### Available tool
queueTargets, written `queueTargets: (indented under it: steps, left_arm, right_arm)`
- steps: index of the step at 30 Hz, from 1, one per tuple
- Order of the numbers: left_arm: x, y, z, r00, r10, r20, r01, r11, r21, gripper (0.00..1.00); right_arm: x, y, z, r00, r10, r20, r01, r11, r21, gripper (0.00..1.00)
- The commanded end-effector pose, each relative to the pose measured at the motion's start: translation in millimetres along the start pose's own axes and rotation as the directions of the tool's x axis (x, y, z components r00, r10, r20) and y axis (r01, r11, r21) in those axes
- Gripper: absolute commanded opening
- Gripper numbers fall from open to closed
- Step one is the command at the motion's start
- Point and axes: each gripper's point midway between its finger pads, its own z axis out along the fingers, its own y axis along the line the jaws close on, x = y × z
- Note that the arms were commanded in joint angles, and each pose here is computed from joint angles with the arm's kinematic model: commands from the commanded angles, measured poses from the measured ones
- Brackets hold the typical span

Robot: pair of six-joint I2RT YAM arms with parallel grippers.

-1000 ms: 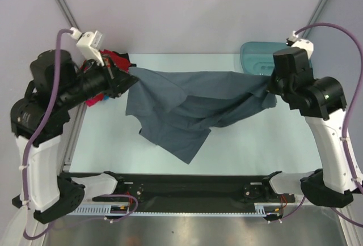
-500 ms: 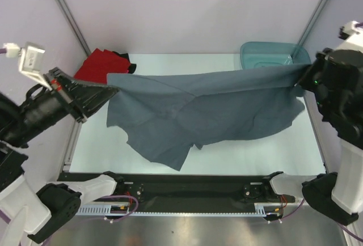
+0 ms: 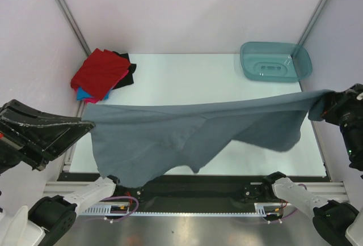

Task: Fold and stack the t-shirts
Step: Flatten the tshirt out

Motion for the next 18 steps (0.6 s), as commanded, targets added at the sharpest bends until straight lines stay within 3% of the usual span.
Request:
queueTargets:
  steps: [1, 6, 9, 18]
  left_arm:
    - [-24, -32, -1, 0.996, 0.005, 0.084, -0.015, 0.993, 0.121, 0.03]
    - [-18, -17, 15, 0.998, -0.045, 0.035, 0.041, 0.993, 0.109, 0.03]
    - [-1, 15, 31, 0.996, -0.080, -0.029, 0.081, 0.996, 0.040, 0.03]
    - [76, 154, 92, 0.954, -0.186, -0.237, 0.132, 0.965, -0.225, 0.01]
  right_arm:
    - [-4, -2, 15, 0.998, -0.061, 0.014, 0.060, 0.996, 0.063, 0.00]
    - [0, 14, 32, 0.993, -0.117, -0.012, 0.118, 0.993, 0.029, 0.00]
    - [17, 31, 53, 0.986, -0.154, -0.064, 0.154, 0.988, -0.004, 0.00]
    - [103, 90, 132, 0.952, -0.202, -0.232, 0.179, 0.977, -0.115, 0.00]
